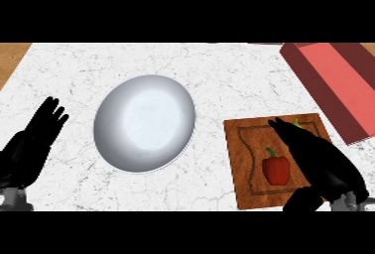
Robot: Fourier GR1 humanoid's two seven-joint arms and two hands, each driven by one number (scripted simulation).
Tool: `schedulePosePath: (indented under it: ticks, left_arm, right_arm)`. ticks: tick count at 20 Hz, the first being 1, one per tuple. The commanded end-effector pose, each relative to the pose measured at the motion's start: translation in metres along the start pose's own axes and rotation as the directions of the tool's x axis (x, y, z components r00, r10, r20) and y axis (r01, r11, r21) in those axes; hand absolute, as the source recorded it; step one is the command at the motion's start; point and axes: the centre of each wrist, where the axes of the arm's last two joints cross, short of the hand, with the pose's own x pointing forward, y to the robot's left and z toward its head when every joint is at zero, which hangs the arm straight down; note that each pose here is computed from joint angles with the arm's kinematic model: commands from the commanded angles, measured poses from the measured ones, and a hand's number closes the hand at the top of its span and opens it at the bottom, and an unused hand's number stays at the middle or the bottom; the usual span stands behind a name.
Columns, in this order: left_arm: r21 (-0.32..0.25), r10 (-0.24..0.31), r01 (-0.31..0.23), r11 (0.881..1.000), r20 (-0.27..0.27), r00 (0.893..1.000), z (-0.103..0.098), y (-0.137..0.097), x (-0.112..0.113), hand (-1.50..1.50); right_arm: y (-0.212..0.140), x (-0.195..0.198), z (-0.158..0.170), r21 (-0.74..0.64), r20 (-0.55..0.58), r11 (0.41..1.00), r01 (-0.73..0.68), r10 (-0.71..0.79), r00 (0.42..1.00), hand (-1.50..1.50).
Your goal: Pick the bell pepper from the cutting board and place it in the cardboard box
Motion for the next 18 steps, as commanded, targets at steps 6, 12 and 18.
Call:
schedulePosePath:
  ticks: [6, 12, 18]
  left_arm:
    - [-0.001, 0.01, -0.01, 1.0, -0.015, 1.0, -0.007, -0.008, 0.004, 0.0]
    - [0.015, 0.016, -0.016, 1.0, -0.012, 1.0, -0.012, -0.004, -0.002, 0.0]
    - [0.001, 0.004, -0.004, 1.0, 0.002, 1.0, 0.002, -0.001, -0.003, 0.0]
  right_arm:
    - [0.0, 0.014, -0.019, 0.055, -0.077, 0.997, -0.048, 0.052, 0.996, -1.5]
    - [0.015, -0.008, -0.028, 0.052, -0.106, 0.996, -0.072, 0.078, 0.991, -1.5]
    - [0.025, -0.006, -0.033, 0.083, -0.126, 0.994, -0.066, 0.076, 0.989, -1.5]
